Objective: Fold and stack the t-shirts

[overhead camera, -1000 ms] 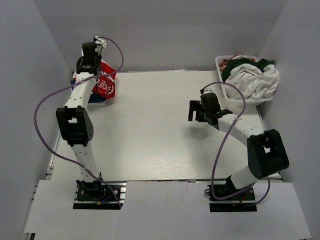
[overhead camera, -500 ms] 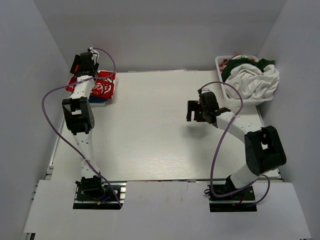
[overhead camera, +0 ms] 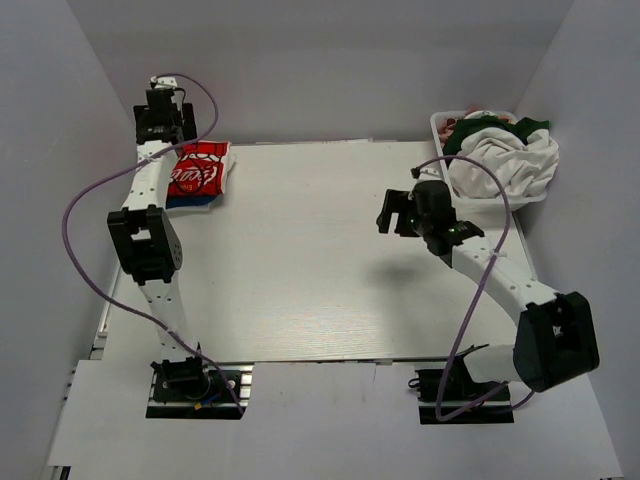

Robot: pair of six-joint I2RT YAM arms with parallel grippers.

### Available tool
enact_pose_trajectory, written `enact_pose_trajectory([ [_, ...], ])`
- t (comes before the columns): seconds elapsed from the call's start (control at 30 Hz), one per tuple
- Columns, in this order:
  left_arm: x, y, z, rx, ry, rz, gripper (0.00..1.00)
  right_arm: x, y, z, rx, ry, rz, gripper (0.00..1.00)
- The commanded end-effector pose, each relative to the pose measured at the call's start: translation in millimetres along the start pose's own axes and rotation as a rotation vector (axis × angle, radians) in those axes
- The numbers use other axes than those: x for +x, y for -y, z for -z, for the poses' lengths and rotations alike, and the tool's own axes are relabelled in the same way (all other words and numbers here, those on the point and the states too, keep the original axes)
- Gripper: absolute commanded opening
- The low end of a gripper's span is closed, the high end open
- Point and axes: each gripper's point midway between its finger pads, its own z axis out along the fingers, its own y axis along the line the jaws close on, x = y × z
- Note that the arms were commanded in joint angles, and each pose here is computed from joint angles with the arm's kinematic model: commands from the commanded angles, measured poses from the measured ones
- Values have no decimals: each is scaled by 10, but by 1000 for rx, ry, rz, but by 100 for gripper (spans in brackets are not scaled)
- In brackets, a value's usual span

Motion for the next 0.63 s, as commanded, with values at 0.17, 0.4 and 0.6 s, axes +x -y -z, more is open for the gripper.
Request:
enact_pose_trajectory([
  [0.17,779,978,2061,635,-86,538,100,-44,40,327,19,77,-106,90],
  [0.4,1618,1243,2976,897,-24,591,100,144,-8,402,-53,112,-173,90],
  [0.6,1851,971,2918,717,-30,564,100,312,-51,392,-111,114,-204,90],
])
